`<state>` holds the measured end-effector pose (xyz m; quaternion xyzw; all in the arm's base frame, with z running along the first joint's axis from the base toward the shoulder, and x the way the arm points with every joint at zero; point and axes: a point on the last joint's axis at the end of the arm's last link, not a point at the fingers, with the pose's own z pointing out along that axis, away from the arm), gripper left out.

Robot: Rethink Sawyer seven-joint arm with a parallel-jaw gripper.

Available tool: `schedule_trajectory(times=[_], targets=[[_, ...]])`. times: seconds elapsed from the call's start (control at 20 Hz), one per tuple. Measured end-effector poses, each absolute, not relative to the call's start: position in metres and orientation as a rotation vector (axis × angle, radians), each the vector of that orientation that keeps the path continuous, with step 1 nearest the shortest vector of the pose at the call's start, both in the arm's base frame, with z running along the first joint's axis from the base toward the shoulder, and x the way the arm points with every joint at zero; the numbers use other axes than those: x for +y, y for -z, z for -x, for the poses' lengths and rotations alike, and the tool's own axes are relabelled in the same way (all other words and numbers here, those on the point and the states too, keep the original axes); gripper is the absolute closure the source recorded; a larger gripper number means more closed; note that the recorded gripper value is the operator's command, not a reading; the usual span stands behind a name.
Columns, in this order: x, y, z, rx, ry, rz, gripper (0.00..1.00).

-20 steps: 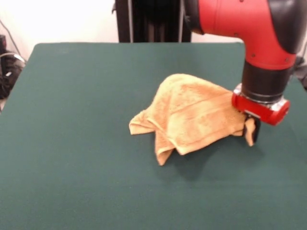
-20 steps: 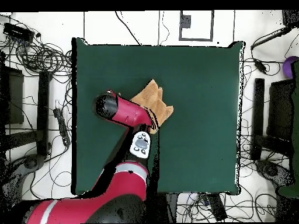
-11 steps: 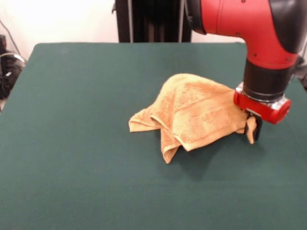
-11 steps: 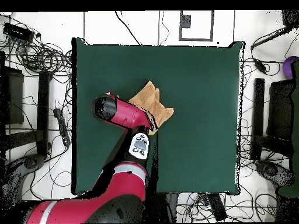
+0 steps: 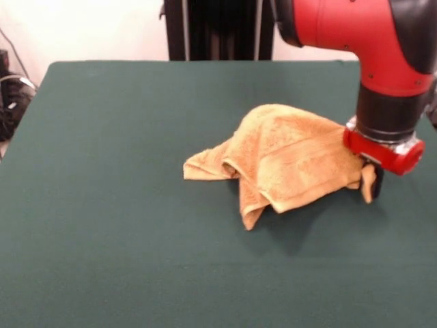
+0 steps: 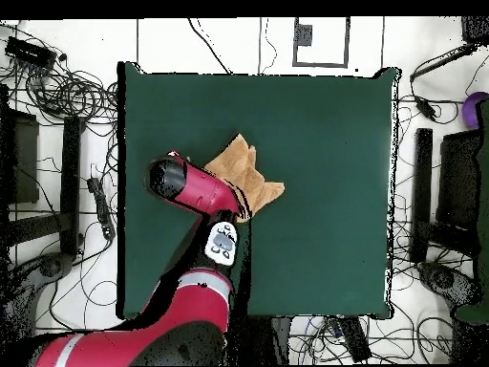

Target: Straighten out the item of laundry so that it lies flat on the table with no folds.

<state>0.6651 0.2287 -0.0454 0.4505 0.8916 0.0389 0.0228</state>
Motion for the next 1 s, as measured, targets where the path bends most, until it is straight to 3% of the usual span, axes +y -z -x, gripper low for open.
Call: schedule_trajectory(times=[0.45, 1.0], targets=[[0.296, 0.029, -0.652, 2.758, -0.091, -1.414, 1.00], [0.306, -0.006, -0.721, 2.756, -0.173, -1.323, 1.00]])
